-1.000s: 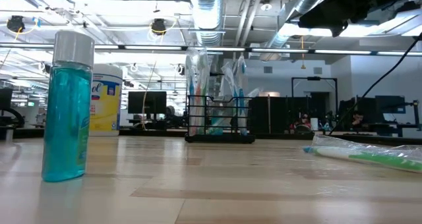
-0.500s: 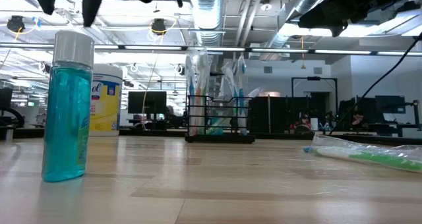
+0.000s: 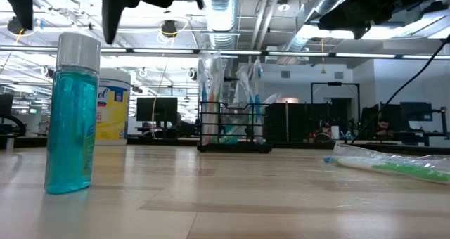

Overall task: Pick & Place toothbrushing station
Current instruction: Put the mouthwash into the black mesh organizer

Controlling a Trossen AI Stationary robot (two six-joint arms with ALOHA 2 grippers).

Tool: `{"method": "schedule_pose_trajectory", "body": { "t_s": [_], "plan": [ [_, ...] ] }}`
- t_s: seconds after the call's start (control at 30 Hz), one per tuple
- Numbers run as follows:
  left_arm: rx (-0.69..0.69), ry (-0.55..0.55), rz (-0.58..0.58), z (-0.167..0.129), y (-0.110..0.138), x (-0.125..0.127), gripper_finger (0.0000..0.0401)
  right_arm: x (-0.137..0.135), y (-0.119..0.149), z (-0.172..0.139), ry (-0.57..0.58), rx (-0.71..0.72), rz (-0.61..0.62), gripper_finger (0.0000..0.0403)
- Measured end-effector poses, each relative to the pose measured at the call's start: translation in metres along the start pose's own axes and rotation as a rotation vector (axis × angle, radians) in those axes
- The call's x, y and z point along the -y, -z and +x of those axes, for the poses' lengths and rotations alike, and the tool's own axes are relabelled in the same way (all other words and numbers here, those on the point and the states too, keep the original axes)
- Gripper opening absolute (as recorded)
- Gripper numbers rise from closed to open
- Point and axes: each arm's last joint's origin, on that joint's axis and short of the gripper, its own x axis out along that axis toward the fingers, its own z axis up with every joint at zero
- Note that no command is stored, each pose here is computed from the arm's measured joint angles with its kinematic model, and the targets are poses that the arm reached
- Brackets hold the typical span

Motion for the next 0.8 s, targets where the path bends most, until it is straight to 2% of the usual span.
{"method": "schedule_pose_trajectory", "body": {
  "t_s": [0.3, 0.57, 0.8],
  "plan": [
    [-0.001, -0.021, 0.12, 0.007, 0.005, 0.001, 0.0194, 0.0, 0.0, 0.0, 0.0, 0.0, 0.0, 0.0063],
    [0.003, -0.017, 0.123, 0.018, 0.012, 0.004, 0.0189, 0.0, 0.0, 0.0, 0.0, 0.0, 0.0, 0.0063],
    [0.041, -0.029, 0.122, 0.017, 0.008, 0.003, 0.0186, 0.0, 0.0, 0.0, 0.0, 0.001, 0.0, 0.0063]
  ]
}}
